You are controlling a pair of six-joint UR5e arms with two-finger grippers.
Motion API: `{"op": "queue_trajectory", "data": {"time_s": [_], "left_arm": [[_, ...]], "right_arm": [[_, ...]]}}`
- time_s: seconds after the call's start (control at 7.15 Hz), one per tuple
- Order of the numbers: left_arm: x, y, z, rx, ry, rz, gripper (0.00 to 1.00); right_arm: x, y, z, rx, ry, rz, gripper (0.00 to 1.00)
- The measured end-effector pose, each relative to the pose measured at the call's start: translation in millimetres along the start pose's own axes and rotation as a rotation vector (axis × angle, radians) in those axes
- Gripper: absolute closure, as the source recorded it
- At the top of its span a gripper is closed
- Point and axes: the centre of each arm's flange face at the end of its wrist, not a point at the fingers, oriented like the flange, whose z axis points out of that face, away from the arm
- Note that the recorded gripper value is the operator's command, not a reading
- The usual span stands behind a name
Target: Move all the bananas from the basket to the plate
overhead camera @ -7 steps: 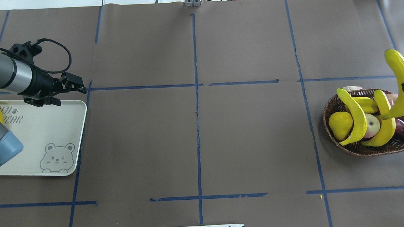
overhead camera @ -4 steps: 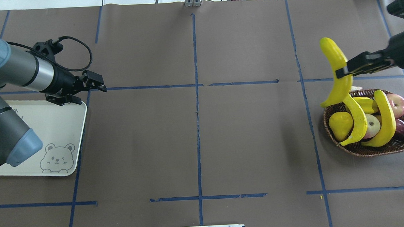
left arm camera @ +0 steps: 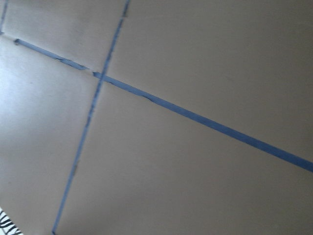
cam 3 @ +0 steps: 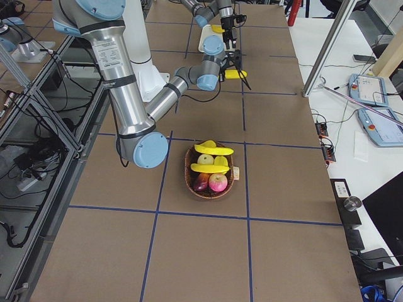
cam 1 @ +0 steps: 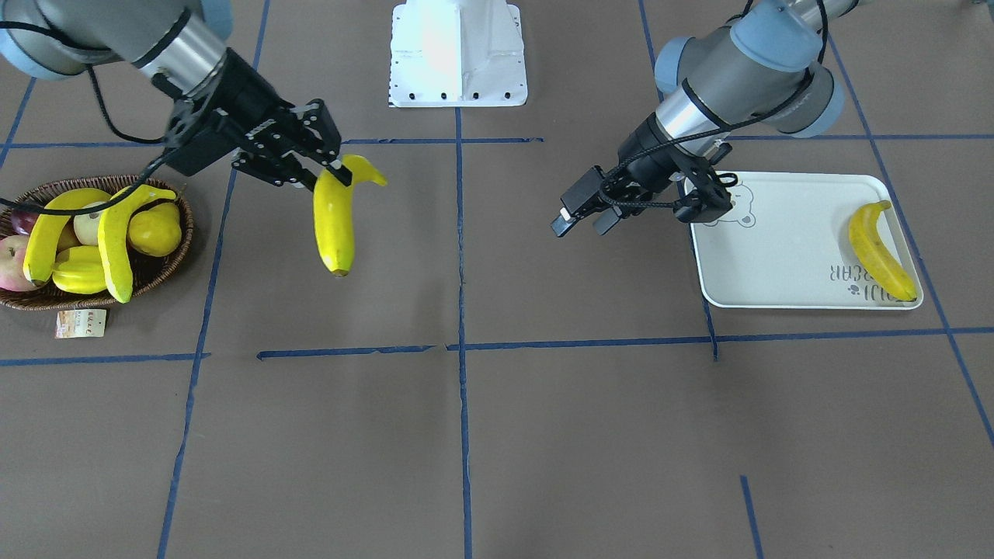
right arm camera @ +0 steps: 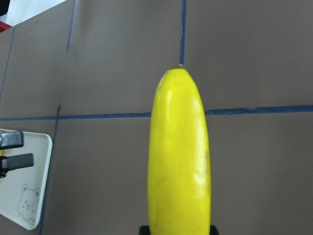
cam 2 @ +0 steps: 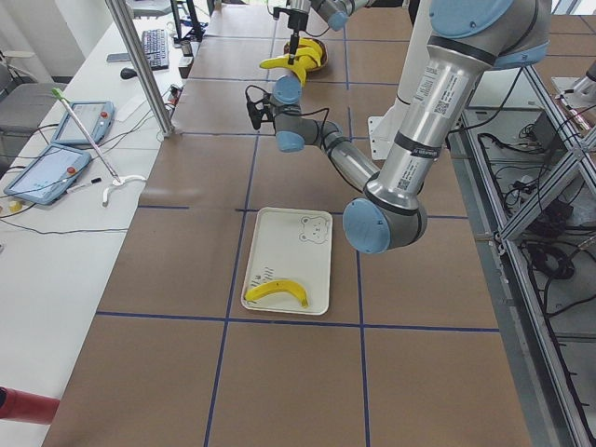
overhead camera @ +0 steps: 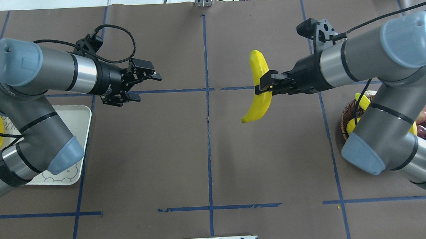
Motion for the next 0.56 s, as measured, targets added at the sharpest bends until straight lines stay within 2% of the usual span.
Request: {"op": "queue_trajectory", "data": {"time_s": [0.28, 0.56], "left_arm": [[27.2, 30.4, 8.2, -0.039, 0.097, -0.027, 0.01], [55.1, 50.8, 10.5, -0.074, 0.144, -0.04, 0.01]], "right_arm": [[-44.7, 36.1, 31.9, 0.027, -0.041, 0.004, 0.99], [-64.3, 55.5, 45.2, 0.029, -0.06, -0.005, 0.99]]}}
